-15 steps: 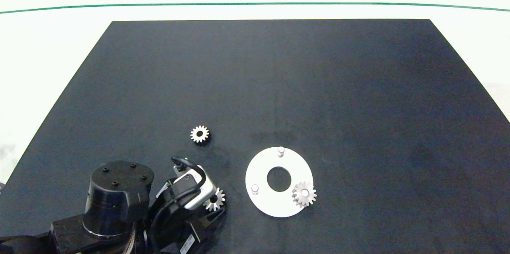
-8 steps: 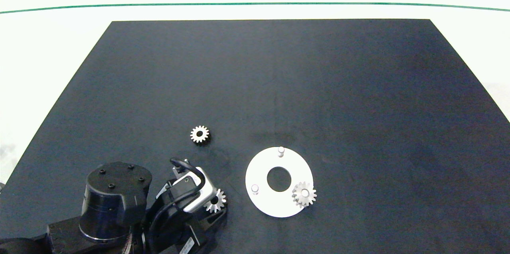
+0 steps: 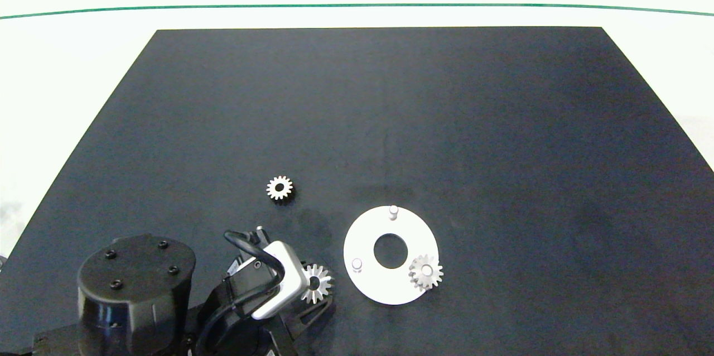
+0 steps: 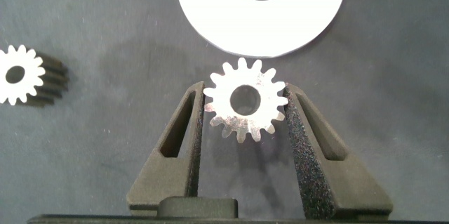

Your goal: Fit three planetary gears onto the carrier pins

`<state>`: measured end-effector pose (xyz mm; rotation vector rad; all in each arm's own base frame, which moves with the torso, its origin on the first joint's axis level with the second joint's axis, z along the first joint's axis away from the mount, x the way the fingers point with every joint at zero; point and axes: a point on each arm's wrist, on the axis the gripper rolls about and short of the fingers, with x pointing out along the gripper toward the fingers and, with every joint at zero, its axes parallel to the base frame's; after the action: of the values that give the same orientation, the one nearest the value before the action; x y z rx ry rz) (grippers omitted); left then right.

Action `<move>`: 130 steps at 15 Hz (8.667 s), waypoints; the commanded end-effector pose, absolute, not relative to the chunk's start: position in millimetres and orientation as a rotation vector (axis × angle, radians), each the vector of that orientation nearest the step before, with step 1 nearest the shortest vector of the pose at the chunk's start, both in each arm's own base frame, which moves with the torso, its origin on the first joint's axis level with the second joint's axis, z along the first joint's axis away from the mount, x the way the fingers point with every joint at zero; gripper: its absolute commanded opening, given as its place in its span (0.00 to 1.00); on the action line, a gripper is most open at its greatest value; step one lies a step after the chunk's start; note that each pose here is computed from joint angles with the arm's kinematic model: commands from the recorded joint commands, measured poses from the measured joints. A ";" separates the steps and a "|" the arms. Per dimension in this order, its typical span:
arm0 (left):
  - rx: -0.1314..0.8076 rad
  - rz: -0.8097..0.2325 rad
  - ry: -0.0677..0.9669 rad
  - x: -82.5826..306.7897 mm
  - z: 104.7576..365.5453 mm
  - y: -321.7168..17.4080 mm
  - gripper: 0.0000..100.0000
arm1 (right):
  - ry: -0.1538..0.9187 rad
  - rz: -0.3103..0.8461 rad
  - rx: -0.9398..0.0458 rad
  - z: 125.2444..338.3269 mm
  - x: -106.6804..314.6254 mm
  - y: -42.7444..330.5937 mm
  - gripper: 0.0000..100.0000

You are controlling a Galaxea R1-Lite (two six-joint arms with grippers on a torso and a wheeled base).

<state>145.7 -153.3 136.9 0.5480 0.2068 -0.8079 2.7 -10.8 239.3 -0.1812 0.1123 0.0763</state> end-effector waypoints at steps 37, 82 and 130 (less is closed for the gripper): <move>0.679 -0.840 0.207 168.8 154.0 -206.2 0.04 | 0.102 0.072 -0.175 242.8 1.7 -11.5 1.00; 0.675 -0.835 0.226 170.3 149.6 -205.4 0.04 | 0.093 0.071 -0.164 245.3 1.0 -12.0 1.00; 0.632 -0.778 0.131 168.7 187.0 -184.8 1.00 | 0.088 0.071 -0.161 247.1 0.3 -12.4 1.00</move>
<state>173.8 -197.2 156.8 0.6632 0.2069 -0.8103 0.0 -12.5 247.7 -0.1570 0.0842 0.0724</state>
